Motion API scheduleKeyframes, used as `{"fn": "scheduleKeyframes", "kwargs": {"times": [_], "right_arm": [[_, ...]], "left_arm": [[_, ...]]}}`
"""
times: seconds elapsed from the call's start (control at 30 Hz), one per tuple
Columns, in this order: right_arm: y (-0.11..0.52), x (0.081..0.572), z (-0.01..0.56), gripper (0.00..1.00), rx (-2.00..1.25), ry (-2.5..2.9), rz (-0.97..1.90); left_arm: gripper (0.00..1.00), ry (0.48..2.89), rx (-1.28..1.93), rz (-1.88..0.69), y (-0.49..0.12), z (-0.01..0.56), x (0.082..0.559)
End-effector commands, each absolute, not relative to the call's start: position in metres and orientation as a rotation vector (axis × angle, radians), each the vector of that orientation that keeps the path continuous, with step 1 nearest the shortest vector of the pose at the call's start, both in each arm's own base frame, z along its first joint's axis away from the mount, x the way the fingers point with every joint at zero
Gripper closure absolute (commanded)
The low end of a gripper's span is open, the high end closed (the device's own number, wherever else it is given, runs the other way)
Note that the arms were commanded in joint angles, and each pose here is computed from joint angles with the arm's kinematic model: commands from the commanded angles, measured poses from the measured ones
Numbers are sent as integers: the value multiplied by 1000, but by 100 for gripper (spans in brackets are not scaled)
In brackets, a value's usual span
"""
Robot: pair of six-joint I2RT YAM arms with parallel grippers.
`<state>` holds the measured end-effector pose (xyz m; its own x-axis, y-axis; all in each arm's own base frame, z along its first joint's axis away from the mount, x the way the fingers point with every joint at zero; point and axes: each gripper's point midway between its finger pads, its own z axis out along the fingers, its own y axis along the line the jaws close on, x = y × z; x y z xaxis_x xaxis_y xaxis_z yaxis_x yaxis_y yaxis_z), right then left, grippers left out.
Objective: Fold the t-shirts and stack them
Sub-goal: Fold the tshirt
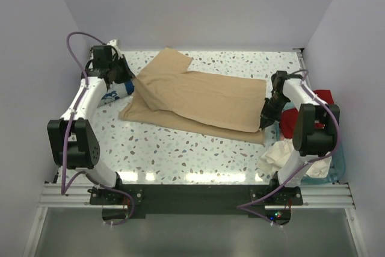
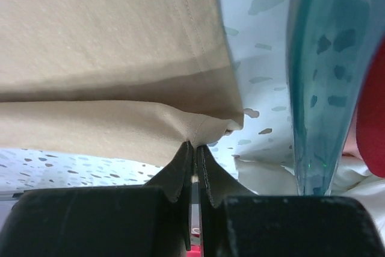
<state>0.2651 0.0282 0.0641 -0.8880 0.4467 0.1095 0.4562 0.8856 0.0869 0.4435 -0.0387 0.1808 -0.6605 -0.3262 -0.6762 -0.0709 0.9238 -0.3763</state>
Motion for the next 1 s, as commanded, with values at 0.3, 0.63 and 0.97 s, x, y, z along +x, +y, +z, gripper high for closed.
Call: {"fn": "scheduleKeyframes", "kwargs": {"times": [0.3,0.63,0.97], "right_arm": [[32,329,135,34,-798,-3209,-344],[53,304,134,32,-700,-3232,-503],[80,270,96,32,-563,-3193,-420]], "left_arm": [[42,2076,-251,-470,-52,249,493],[33,2141,-313,-499,-55,204,449],[31,2270,-372,-489,-55,138,397]]}}
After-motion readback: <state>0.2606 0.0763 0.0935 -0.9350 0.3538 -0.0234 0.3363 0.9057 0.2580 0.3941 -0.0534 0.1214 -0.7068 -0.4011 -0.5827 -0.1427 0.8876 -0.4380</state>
